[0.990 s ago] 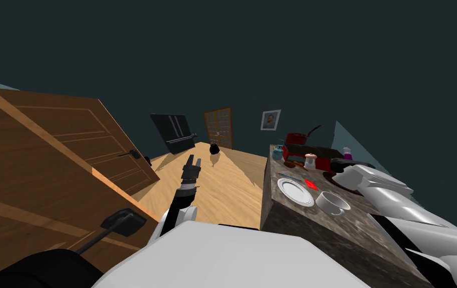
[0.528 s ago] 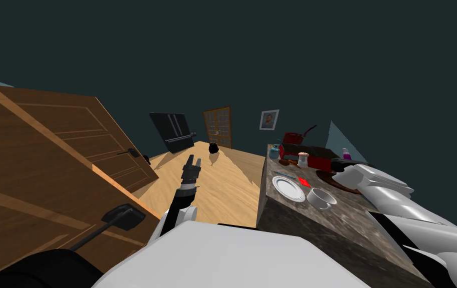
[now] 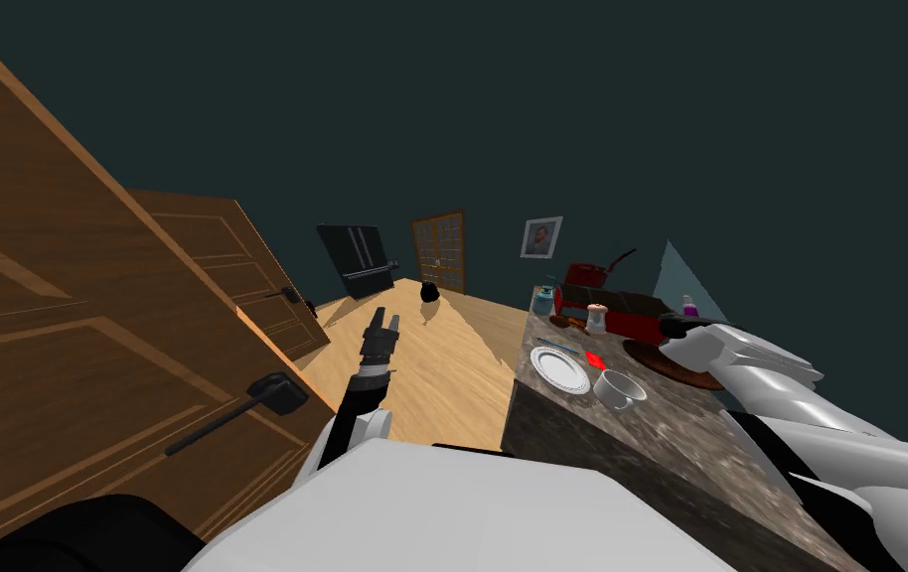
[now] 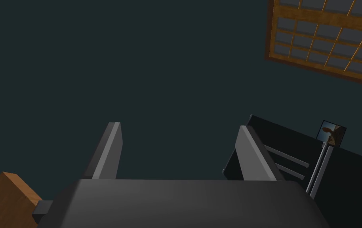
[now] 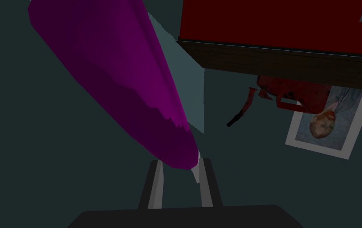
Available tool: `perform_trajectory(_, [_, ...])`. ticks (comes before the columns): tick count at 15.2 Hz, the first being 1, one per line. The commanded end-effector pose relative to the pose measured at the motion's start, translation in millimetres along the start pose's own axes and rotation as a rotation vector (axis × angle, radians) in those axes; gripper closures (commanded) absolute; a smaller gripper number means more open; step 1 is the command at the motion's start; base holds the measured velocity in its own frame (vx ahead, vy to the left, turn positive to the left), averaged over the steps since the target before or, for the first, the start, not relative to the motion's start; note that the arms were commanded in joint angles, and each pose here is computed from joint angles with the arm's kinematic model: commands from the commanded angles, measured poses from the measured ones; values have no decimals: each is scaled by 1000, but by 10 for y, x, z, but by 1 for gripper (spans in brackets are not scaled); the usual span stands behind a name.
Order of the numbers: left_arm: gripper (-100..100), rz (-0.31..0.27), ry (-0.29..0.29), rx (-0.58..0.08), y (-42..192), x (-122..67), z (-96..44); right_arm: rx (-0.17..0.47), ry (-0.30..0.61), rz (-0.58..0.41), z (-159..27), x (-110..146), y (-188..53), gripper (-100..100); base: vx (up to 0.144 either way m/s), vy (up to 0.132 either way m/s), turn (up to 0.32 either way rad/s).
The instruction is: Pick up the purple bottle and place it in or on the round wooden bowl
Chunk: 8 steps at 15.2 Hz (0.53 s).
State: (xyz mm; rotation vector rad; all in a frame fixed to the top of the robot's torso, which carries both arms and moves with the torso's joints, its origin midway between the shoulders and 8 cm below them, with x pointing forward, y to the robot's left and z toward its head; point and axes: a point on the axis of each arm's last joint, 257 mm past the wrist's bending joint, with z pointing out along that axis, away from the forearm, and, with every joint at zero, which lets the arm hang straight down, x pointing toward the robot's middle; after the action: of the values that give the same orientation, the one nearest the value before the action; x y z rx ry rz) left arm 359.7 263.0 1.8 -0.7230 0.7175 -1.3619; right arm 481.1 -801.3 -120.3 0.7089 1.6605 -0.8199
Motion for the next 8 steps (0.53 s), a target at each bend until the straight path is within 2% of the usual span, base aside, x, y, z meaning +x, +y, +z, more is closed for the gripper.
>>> perform_trajectory(1, [0, 0, 0, 0, 0, 0, 0, 0, 0, 0, 0, 0, 0, -100, -21, -36, 10])
perform_trajectory(5, [0, 0, 0, 0, 0, 0, 0, 0, 0, 0, 0, -1, -2, -100, -5, -8, 1])
perform_trajectory(6, [0, 0, 0, 0, 0, 0, 0, 22, -3, 3, 26, -147, -72, -100, -60, -5, 122])
perform_trajectory(8, [0, 0, 0, 0, -1, 1, 1, 43, -5, 8, 47, -289, -145, -100, -135, -21, 193])
